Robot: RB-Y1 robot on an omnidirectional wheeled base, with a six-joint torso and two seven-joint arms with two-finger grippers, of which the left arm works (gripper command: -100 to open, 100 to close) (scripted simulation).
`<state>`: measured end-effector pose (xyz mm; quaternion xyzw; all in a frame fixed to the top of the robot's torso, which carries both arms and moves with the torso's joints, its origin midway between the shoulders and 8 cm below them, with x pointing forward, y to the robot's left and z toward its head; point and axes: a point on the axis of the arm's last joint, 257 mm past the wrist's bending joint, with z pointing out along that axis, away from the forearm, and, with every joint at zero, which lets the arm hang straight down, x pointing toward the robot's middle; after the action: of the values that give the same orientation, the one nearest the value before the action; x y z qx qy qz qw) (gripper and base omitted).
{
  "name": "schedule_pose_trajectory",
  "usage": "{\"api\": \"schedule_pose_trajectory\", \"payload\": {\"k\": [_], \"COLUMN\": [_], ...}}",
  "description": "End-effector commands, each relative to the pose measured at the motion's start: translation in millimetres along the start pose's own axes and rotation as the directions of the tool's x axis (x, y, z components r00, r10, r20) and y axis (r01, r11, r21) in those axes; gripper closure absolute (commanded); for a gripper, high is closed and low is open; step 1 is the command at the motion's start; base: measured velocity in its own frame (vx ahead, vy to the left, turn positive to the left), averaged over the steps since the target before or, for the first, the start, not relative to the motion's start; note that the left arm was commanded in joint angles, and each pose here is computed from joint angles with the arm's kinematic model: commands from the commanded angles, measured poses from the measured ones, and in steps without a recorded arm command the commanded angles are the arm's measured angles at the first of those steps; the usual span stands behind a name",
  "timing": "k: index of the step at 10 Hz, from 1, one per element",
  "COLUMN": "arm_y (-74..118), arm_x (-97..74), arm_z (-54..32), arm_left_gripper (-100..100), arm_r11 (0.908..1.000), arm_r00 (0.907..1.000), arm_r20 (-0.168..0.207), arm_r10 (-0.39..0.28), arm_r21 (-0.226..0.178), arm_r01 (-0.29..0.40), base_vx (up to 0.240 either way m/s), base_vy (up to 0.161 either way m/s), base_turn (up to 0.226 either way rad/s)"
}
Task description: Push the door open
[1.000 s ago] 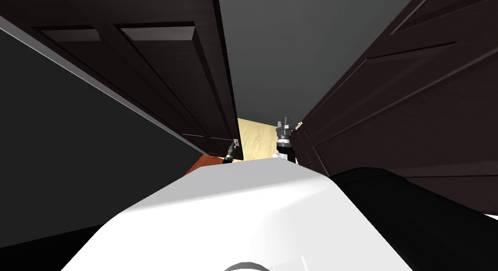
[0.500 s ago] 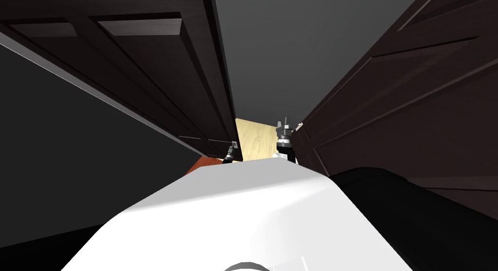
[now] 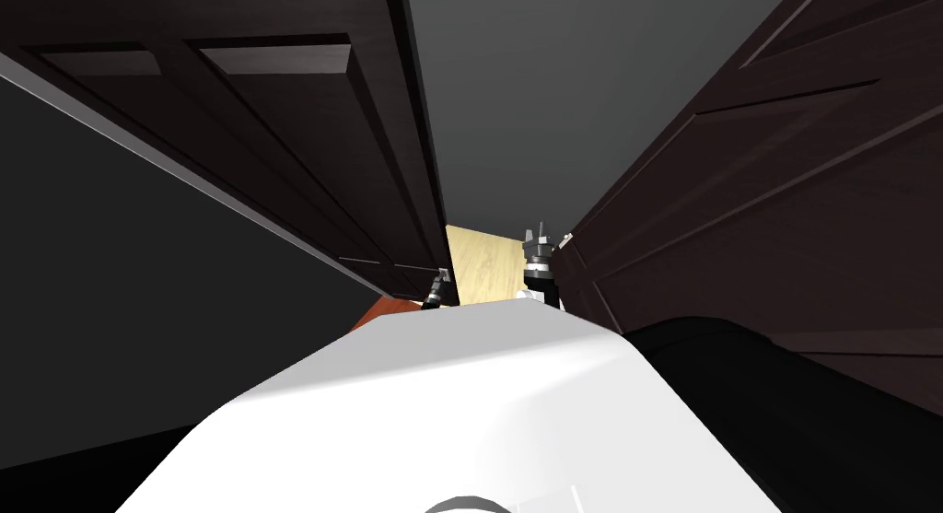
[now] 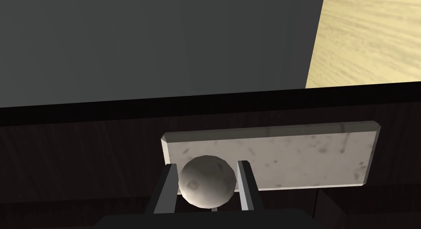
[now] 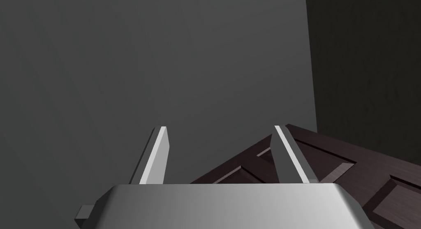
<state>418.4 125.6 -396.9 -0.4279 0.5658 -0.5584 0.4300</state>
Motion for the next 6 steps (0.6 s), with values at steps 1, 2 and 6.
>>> {"api": "schedule_pose_trajectory", "payload": {"k": [1, 2, 6], "arm_y": [-2.2, -2.0, -1.7], "arm_x": [-14.0, -19.7, -47.6], "arm_z": [2.1, 2.1, 2.0], "arm_left_gripper": [100, 100, 100], "arm_r11": [0.9999, 0.9999, 0.9995], "arm_r00": [0.9997, 0.9994, 0.9962], "arm_r20": [0.020, 0.030, 0.082], "arm_r10": [0.011, 0.015, 0.030], "arm_r21": [0.004, 0.004, 0.000], "arm_r01": [-0.011, -0.015, -0.030], "base_vx": [0.137, 0.166, 0.177], "base_vy": [-0.096, -0.075, -0.092], "base_turn": [0.050, 0.033, 0.045]}}
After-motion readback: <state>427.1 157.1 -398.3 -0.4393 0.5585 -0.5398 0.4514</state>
